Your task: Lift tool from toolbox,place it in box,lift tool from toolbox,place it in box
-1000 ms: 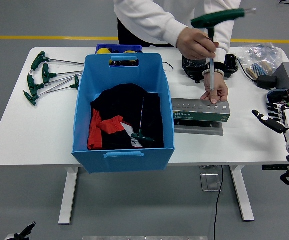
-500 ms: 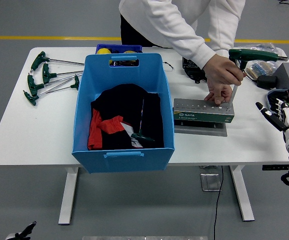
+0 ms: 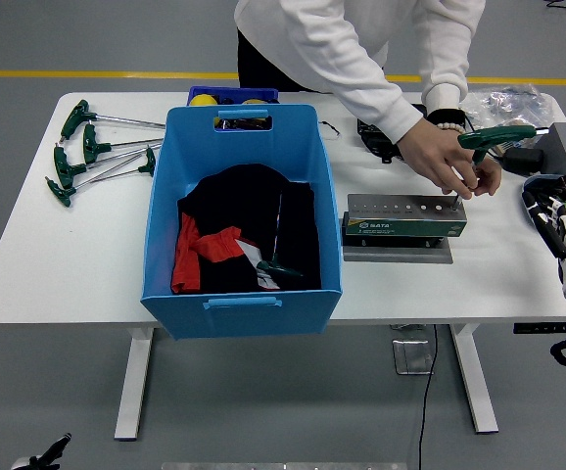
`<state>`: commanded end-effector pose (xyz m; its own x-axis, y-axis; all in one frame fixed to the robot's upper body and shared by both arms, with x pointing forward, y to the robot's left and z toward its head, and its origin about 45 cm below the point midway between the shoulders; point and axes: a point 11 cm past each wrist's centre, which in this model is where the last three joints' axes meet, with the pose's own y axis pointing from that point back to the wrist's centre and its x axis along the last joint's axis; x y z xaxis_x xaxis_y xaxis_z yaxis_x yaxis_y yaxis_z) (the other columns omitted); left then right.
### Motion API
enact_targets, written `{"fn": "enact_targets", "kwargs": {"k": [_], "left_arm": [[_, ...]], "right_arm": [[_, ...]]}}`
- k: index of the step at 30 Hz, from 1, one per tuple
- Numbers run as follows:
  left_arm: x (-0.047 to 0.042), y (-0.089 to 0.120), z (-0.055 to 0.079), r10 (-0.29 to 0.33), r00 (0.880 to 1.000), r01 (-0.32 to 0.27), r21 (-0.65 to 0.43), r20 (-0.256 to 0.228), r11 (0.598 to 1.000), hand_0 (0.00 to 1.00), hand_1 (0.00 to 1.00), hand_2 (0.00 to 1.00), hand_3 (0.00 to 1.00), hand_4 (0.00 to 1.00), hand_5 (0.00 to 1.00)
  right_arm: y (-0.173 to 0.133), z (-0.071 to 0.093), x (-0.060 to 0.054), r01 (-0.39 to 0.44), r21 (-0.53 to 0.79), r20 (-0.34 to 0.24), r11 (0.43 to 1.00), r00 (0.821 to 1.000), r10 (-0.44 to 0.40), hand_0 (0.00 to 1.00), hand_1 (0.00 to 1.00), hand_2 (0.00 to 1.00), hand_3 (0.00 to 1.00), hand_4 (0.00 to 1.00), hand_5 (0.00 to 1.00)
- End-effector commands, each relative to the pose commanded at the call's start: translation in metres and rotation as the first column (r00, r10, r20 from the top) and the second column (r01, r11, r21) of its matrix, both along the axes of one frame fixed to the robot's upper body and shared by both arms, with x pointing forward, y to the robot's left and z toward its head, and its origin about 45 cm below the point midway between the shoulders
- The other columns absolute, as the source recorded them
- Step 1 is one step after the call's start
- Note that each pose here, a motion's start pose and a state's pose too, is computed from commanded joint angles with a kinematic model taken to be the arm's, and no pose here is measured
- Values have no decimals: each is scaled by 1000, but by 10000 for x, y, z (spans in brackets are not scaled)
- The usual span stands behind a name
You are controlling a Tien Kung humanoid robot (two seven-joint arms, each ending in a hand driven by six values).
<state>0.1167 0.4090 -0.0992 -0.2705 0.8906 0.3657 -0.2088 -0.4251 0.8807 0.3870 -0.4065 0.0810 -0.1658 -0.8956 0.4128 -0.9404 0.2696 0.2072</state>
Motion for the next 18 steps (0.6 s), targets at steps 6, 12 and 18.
{"fn": "enact_targets", "kwargs": {"k": [6,12,18], "left_arm": [[-5,5,0,1,1000,-1,1,0,1000,780,845,812,732,743,634],[-33,1,-8,5,1000,-5,0,-6,1000,780,844,812,731,742,634],[-99,7,-22,6,1000,-6,4,-23,1000,780,844,812,731,743,635]], "right_arm": [[-3,-1,-4,1,1,1,1000,1000,-1,938,887,897,917,998,998],[13,-6,-2,-5,1,0,1000,1000,5,939,886,896,915,998,998],[39,-20,-5,-12,1,-5,1000,1000,12,936,884,894,914,998,998]]}}
